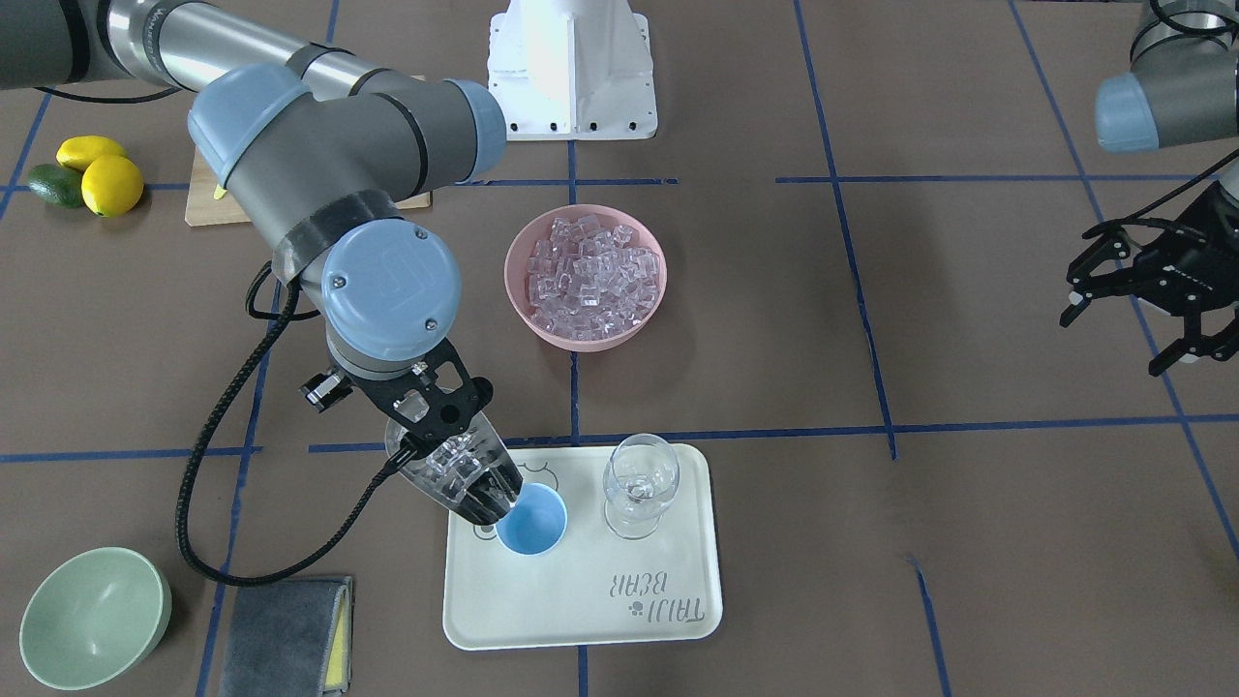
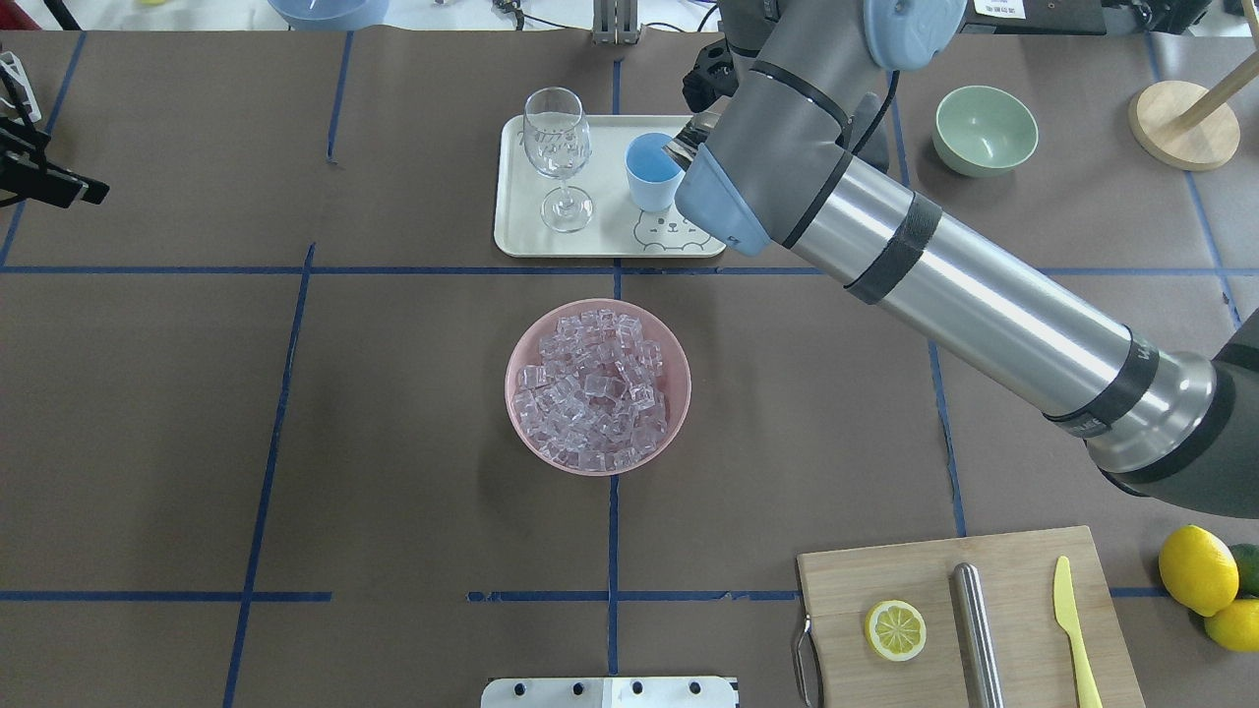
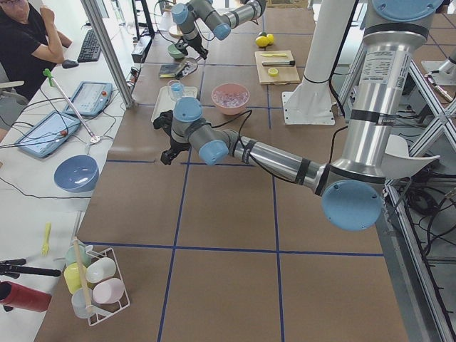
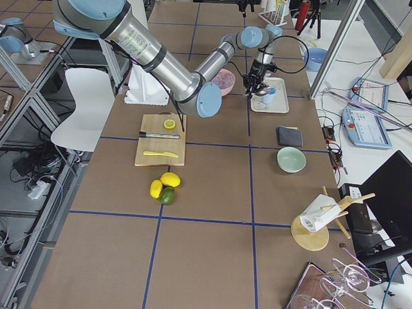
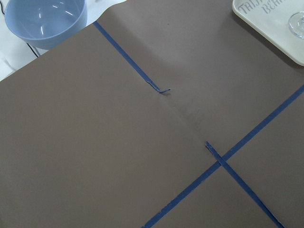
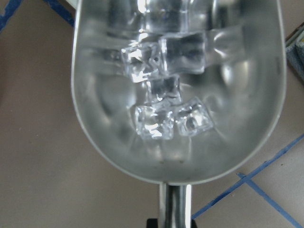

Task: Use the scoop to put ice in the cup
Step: 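Tilt the scoop over the blue cup to pour the ice in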

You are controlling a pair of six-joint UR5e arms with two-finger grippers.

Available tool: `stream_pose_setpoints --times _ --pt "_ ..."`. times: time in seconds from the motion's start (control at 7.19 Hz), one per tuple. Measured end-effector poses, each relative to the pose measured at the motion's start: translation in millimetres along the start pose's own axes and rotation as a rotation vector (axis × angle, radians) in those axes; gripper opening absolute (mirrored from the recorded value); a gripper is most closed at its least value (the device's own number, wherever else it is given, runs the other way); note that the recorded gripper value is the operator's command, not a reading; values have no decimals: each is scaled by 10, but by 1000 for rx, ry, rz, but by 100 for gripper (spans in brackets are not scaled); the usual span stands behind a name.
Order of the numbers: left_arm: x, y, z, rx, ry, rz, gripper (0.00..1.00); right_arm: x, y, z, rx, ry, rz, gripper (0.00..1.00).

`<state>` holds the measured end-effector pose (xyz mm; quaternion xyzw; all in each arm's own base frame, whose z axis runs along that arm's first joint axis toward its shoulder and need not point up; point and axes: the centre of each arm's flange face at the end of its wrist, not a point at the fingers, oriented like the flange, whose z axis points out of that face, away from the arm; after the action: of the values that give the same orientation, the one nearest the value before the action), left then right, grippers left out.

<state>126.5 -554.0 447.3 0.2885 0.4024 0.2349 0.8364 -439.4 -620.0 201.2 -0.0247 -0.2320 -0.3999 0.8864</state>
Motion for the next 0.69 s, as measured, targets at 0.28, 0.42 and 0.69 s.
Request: stream_pose_setpoints --times 0.28,0.42,0.69 --pt "-21 17 32 -8 13 -6 100 -10 -202 -59 -36 13 -23 0" --pt "-24 19 37 -9 15 -7 100 8 -279 -62 -69 30 -46 0" --pt "-29 21 43 -10 16 -9 100 17 -264 -123 -150 80 -102 0"
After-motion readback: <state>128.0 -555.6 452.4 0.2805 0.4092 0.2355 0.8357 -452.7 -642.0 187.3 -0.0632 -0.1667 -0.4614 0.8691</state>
